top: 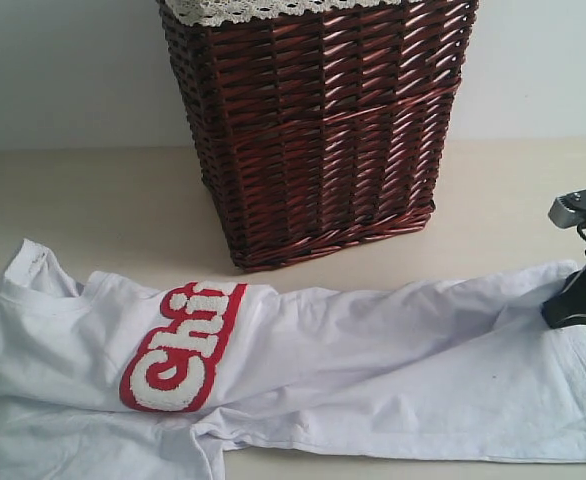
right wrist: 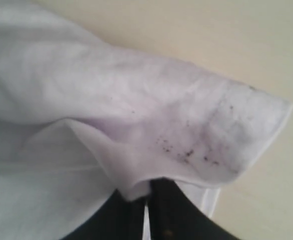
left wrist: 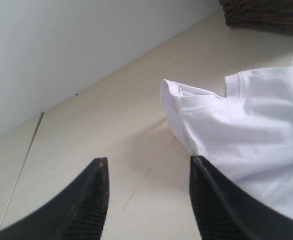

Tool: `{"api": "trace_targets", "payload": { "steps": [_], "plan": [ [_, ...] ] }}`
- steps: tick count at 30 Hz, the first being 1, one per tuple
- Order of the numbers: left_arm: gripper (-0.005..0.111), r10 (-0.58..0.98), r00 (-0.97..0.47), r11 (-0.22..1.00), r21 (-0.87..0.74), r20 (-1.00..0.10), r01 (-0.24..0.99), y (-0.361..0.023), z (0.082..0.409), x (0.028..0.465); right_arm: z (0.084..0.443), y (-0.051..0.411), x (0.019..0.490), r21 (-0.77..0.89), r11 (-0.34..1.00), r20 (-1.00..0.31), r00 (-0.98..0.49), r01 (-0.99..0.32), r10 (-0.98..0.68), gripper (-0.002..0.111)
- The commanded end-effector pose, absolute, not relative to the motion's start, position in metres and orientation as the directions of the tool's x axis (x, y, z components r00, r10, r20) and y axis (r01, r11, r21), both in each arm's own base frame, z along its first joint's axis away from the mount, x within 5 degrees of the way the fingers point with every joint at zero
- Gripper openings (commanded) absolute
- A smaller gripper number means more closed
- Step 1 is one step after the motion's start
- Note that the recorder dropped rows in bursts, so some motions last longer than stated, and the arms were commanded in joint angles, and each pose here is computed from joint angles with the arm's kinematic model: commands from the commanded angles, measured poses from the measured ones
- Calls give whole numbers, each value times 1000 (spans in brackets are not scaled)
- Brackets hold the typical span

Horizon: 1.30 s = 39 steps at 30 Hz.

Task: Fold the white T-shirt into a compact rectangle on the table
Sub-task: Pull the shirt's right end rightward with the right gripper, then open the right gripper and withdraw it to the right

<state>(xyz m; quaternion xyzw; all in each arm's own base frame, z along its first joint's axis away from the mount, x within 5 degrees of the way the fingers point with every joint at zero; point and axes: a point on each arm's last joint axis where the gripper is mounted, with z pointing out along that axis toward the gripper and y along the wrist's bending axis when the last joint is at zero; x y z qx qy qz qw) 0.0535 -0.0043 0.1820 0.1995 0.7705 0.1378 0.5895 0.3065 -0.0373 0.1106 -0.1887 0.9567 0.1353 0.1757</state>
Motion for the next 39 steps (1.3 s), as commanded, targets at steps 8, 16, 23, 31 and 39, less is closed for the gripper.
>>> {"api": "trace_targets", "payload": {
  "steps": [8, 16, 23, 31, 39],
  "plan": [
    [49, 468, -217, 883, 446, -856, 146, -5, 182, 53, 175, -30, 311, 129, 901, -623, -741, -413, -251, 0],
    [49, 468, -217, 883, 446, -856, 146, -5, 182, 53, 168, -59, 328, -89, 982, -661, -728, -164, -181, 0],
    [49, 468, -217, 883, 446, -856, 146, -5, 182, 53, 144, -57, 330, -39, 981, -610, -774, -188, -173, 5],
    [49, 468, -217, 883, 446, -856, 146, -5, 182, 53, 154, -56, 328, -38, 980, -630, -756, -196, -175, 54],
    [49, 468, -217, 883, 446, -856, 146, -5, 182, 53, 223, -19, 295, 146, 879, -708, -669, -453, -227, 45]
  ]
}}
